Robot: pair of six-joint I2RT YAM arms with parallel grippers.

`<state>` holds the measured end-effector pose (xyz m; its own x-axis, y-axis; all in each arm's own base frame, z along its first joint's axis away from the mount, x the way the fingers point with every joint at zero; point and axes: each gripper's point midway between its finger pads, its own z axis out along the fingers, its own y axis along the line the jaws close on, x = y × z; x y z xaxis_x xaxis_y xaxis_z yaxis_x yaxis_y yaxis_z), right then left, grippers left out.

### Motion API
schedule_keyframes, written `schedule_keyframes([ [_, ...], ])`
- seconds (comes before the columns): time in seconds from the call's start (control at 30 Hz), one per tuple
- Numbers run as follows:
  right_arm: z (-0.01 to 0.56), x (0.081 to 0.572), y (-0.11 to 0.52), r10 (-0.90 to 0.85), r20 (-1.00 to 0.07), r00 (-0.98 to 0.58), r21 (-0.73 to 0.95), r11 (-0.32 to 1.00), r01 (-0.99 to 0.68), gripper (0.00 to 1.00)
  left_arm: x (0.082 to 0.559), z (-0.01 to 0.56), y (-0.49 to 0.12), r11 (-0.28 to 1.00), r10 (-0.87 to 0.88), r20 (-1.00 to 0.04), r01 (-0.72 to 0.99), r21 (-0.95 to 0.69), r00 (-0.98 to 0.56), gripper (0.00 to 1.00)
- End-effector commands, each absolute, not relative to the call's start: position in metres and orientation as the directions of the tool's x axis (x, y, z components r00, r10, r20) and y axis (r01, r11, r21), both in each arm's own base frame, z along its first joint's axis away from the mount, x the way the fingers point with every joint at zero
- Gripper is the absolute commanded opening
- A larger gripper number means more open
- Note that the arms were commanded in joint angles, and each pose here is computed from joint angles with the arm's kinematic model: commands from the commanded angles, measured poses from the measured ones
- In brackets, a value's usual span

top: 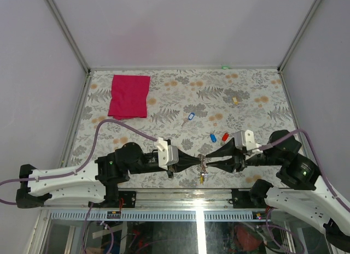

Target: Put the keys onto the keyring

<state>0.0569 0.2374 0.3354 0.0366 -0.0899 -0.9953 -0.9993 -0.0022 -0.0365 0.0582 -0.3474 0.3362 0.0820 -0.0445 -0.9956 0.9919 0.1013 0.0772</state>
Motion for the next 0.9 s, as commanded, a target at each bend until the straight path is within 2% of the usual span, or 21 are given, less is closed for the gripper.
schedule_keyframes([
  [0.0, 0.369, 0.067, 0.238, 0.092, -0.987, 0.134, -0.127, 0.083, -0.988, 0.35, 0.056, 0.376, -0.345, 0.108, -0.253, -0.965, 0.993, 0.044, 0.07, 0.0],
  [0.3, 0.364, 0.067, 0.238, 0.1, -0.986, 0.13, -0.121, 0.086, -0.989, 0.3, 0.052, 0.381, -0.348, 0.08, -0.306, -0.949, 0.996, 0.049, 0.071, 0.0],
  [0.87, 0.352, 0.063, 0.243, 0.088, -0.989, 0.115, -0.112, 0.037, -0.993, 0.33, 0.053, 0.383, -0.347, 0.088, -0.31, -0.947, 0.995, 0.056, 0.08, 0.0],
])
